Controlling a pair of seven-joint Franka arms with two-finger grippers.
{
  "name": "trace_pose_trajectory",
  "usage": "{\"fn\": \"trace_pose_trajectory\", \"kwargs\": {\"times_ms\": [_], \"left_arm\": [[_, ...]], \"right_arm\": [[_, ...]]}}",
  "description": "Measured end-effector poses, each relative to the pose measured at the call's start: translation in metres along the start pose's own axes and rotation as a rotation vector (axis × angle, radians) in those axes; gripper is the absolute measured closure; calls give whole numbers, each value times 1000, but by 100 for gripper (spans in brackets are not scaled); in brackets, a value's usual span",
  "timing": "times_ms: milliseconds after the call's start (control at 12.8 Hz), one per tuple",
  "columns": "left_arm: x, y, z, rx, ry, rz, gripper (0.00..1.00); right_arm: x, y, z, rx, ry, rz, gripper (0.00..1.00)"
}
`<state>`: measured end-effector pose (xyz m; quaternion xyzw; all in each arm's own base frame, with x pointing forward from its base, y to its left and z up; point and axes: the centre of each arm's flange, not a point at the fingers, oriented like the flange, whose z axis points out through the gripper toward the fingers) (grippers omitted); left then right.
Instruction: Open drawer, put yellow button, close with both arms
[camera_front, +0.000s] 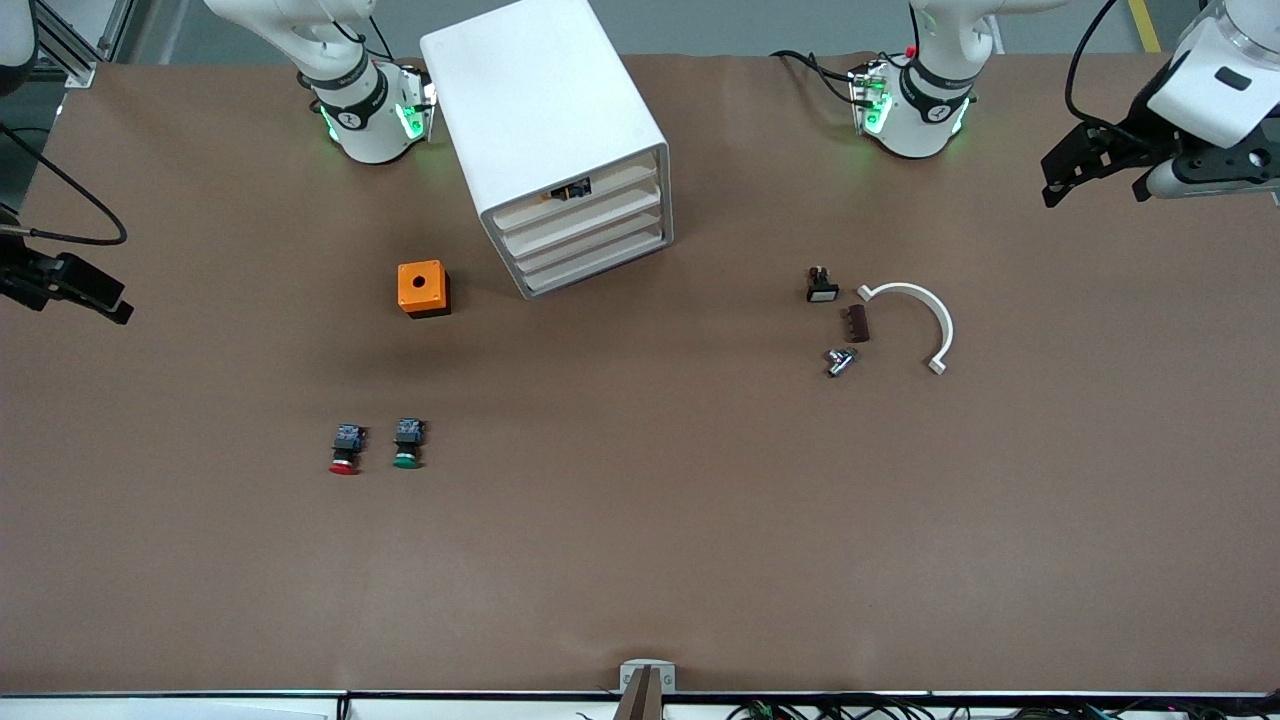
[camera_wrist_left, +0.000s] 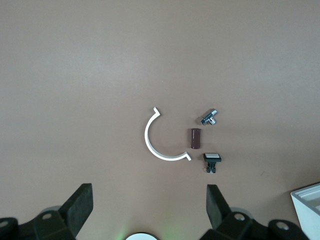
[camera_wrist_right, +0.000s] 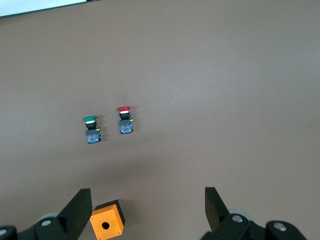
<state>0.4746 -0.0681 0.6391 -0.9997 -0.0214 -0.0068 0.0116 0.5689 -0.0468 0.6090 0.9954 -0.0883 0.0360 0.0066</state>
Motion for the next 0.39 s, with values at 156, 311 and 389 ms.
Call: {"fn": "trace_pose_trajectory", "kwargs": {"times_ms": [156, 311, 389], "left_arm": [[10, -4, -5, -9, 24, -26, 0], [22, -11, -6, -17, 28, -39, 0], [26, -12, -4, -18, 25, -40, 0]], "right_arm": [[-1, 0, 1, 0, -9, -3, 0], [-2, 1, 2, -1, -17, -3, 0], [-2, 1, 2, -1, -18, -2, 0]]}}
